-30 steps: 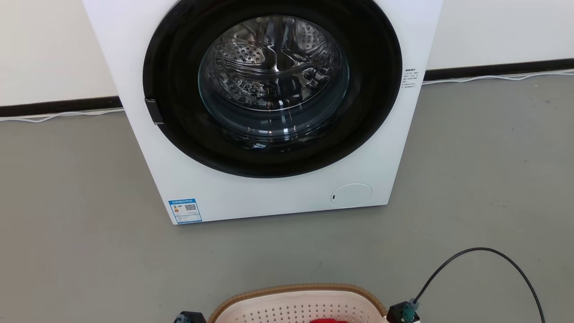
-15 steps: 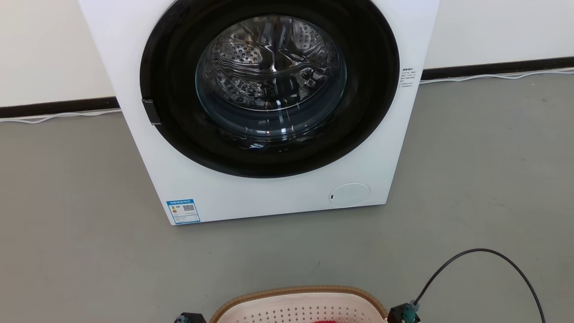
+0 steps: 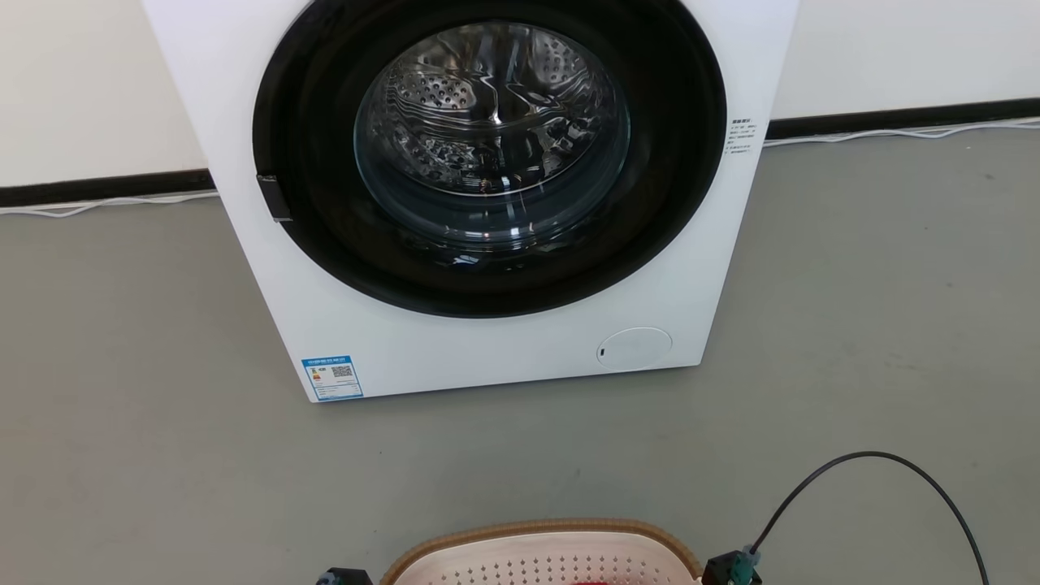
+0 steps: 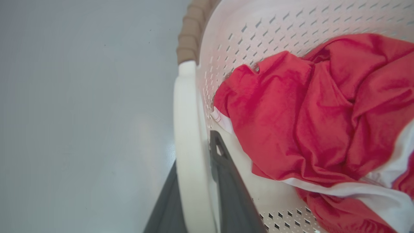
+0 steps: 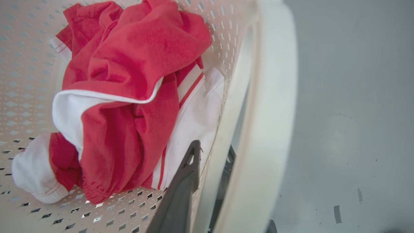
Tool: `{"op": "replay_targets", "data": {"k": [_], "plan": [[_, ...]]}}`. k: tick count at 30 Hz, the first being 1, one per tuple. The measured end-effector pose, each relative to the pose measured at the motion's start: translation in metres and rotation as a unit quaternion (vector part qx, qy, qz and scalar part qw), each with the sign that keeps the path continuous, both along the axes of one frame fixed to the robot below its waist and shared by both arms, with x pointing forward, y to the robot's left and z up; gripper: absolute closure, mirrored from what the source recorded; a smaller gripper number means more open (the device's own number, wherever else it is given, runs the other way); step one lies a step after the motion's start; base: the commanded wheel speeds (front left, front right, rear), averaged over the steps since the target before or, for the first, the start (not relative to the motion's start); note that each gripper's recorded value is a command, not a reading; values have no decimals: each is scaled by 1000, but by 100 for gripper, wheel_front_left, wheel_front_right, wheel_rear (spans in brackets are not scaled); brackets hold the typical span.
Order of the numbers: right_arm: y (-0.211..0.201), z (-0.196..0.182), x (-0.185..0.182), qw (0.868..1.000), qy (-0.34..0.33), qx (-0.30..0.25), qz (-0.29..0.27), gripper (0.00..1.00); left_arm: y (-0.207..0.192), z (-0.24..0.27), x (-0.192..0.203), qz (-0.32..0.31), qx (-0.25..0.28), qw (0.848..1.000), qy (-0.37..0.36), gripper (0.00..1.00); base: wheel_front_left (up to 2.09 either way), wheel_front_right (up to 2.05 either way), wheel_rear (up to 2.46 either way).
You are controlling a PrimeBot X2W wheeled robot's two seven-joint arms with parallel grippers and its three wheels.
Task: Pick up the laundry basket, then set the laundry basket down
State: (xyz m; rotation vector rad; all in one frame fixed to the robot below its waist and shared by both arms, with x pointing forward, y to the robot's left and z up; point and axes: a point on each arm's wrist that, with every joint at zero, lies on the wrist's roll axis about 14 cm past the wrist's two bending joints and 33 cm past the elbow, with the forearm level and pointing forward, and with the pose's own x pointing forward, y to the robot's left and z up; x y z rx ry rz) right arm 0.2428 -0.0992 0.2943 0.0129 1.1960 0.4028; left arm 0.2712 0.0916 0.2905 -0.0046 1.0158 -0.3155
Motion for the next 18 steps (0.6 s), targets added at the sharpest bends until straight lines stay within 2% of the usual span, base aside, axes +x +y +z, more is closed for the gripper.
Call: {"op": "replay_targets", "data": {"k": [11,18], "plan": [[4,-6,5,1000,3,4,4,100,3,-4,4,16,-3,1000,9,100,0,0,0],[2,-1,46,1000,-21,7,-4,100,2,0,42,29,-8,1000,-8,100,0,0,0]]}}
